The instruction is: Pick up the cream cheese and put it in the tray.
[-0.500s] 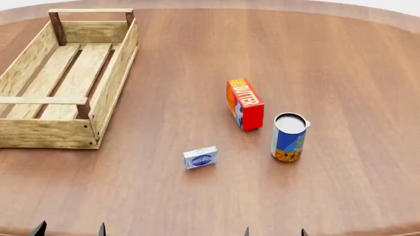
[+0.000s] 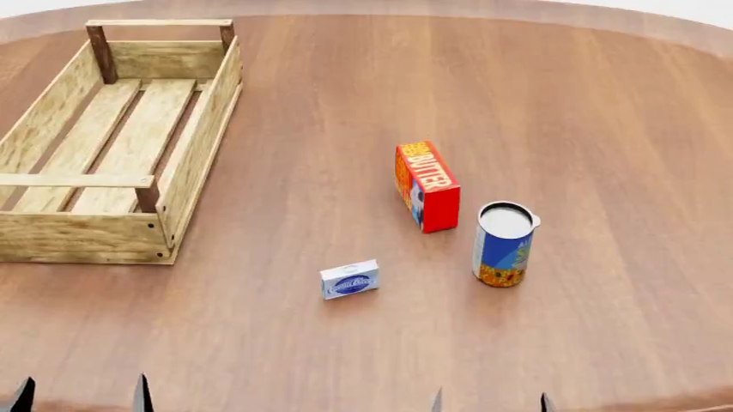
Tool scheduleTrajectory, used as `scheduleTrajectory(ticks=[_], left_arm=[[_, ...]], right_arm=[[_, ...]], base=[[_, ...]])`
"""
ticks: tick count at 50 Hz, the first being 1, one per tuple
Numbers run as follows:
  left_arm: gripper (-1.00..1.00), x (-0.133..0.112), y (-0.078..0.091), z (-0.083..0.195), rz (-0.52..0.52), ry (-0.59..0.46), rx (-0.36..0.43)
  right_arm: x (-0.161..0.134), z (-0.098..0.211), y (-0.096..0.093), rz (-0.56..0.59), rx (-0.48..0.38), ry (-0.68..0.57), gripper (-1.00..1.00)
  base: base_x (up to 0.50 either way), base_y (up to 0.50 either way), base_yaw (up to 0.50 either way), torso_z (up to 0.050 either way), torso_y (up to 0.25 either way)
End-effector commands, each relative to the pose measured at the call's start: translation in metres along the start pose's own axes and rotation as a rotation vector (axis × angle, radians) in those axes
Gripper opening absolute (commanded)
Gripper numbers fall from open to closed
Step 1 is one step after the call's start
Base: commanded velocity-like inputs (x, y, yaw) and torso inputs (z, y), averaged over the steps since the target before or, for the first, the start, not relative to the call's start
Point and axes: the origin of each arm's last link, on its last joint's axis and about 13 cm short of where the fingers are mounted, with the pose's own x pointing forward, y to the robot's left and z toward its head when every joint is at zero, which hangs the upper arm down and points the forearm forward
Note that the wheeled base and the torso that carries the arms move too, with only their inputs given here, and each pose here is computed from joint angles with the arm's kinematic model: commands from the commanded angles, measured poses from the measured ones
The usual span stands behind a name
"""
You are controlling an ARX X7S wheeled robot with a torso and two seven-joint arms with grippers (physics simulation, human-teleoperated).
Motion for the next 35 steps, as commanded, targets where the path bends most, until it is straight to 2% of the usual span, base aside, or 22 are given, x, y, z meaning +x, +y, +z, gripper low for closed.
scheduleTrajectory(ticks=[1, 6, 12, 20, 35], left_arm=[[1.00, -0.017, 0.002, 0.017, 0.053, -0.219, 0.000], [1.00, -0.028, 0.004, 0.024, 0.087, -0.391, -0.025], [1.00, -0.034, 0.006, 0.027, 0.111, -0.464, -0.033], [1.00, -0.038, 0.005, 0.028, 0.104, -0.504, -0.031], [1.00, -0.046, 0.003, 0.031, 0.088, -0.558, -0.020]], right_arm=[[-0.014, 0.014, 0.000, -0.037, -0.005, -0.193, 1.00], [-0.024, 0.022, 0.000, -0.093, -0.037, -0.331, 1.00], [-0.029, 0.025, -0.001, -0.141, -0.054, -0.436, 1.00], [-0.035, 0.026, 0.000, -0.174, -0.087, -0.521, 1.00], [-0.035, 0.025, 0.000, -0.198, -0.101, -0.548, 1.00]], base=[[0.00, 0.00, 0.00, 0.000, 0.000], [0.00, 0.00, 0.00, 0.000, 0.000], [0.00, 0.00, 0.00, 0.000, 0.000], [0.00, 0.00, 0.00, 0.000, 0.000], [0.00, 0.00, 0.00, 0.000, 0.000]])
